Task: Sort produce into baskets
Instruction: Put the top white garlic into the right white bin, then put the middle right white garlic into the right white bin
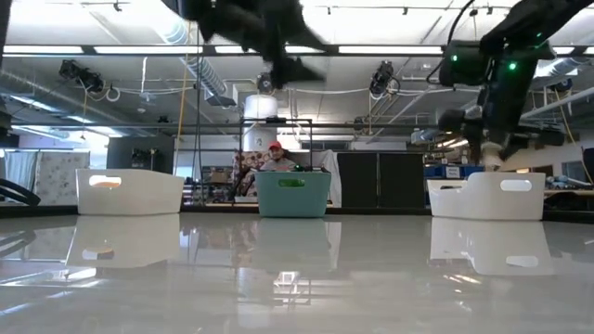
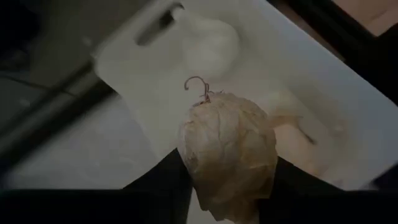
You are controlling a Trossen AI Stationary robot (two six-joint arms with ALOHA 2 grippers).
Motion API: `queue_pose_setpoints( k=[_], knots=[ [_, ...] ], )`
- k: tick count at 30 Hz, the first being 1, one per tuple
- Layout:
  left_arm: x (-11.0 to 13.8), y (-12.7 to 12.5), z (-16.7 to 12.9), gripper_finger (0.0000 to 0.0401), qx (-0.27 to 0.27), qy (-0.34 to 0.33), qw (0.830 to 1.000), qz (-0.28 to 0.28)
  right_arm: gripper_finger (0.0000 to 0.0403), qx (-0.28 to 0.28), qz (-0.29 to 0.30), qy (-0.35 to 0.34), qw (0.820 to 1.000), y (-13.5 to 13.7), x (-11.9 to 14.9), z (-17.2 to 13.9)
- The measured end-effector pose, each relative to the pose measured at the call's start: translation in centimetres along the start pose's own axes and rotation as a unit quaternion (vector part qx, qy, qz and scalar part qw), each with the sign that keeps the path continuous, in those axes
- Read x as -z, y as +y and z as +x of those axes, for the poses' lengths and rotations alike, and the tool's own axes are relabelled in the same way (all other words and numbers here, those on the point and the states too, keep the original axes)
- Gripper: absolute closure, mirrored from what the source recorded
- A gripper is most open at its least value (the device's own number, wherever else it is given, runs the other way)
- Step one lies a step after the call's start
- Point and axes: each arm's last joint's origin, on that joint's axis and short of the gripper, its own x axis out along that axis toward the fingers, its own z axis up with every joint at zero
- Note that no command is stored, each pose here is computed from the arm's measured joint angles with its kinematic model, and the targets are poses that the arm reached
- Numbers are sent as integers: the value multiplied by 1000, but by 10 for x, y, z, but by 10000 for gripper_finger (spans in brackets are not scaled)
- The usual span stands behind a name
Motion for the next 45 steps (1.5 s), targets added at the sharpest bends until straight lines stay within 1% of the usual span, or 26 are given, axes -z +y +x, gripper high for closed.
queue_pose_setpoints(
  k=[2, 3, 4, 6, 9, 10, 11, 12, 13, 16, 18, 20, 23, 25, 27, 29, 31, 33, 35, 38, 41, 45],
  knots=[
    [13, 2, 6, 39, -5, 21, 1000, -9, 234, 21, -16, 10, 1000, -1, 1, 5],
    [14, 2, 7, 39, -5, 21, 1000, -9, 223, 25, -15, 11, 1000, 0, 1, 7],
    [11, 2, 5, 39, -5, 8, 1000, -4, 211, 26, -18, 11, 999, 0, 1, 7],
    [12, 1, 3, 39, -3, 5, 1000, 0, 189, 23, -17, 12, 1000, 2, 2, 9],
    [27, 2, 12, 39, -3, 28, 1000, -11, 162, 12, -19, 13, 1000, 3, 2, 7],
    [33, 1, 14, 39, -1, 36, 999, -21, 155, 1, -21, 12, 1000, 4, 1, 6],
    [34, 0, 15, 39, 1, 29, 999, -21, 150, -10, -26, 11, 1000, 5, 0, 4],
    [32, -2, 16, 39, 4, 8, 1000, -18, 146, -26, -37, 10, 999, 6, 0, 1],
    [31, -4, 16, 39, 8, -8, 1000, -13, 143, -47, -45, 8, 998, 9, -1, -2],
    [41, -8, 21, 39, 7, -29, 1000, -1, 141, -112, -85, 9, 990, 13, -3, -14],
    [50, -11, 24, 39, 4, -36, 999, 14, 143, -162, -107, 17, 981, 17, -5, -22],
    [49, -17, 25, 39, 5, -77, 996, 41, 148, -202, -140, 38, 969, 20, -6, -27],
    [53, -26, 31, 39, 20, -118, 991, 65, 156, -262, -198, 83, 941, 24, -4, -33],
    [62, -32, 41, 39, 27, -121, 989, 81, 159, -293, -240, 122, 917, 24, -1, -35],
    [67, -38, 56, 39, 22, -122, 987, 99, 160, -328, -280, 171, 886, 23, 5, -40],
    [71, -44, 74, 39, 31, -111, 989, 97, 160, -358, -303, 225, 854, 20, 11, -48],
    [74, -52, 95, 39, 45, -101, 990, 82, 160, -363, -317, 274, 832, 12, 17, -55],
    [77, -63, 115, 39, 63, -91, 991, 71, 161, -364, -332, 301, 816, 2, 19, -62],
    [76, -77, 135, 39, 79, -94, 989, 87, 161, -352, -347, 315, 810, -11, 19, -68],
    [76, -100, 160, 42, 94, -87, 985, 113, 166, -325, -354, 324, 815, -32, 14, -76],
    [78, -122, 181, 53, 99, -71, 985, 119, 174, -305, -358, 332, 818, -53, 8, -81],
    [89, -148, 206, 71, 105, -67, 985, 115, 182, -295, -371, 341, 812, -75, 2, -86]
  ],
)
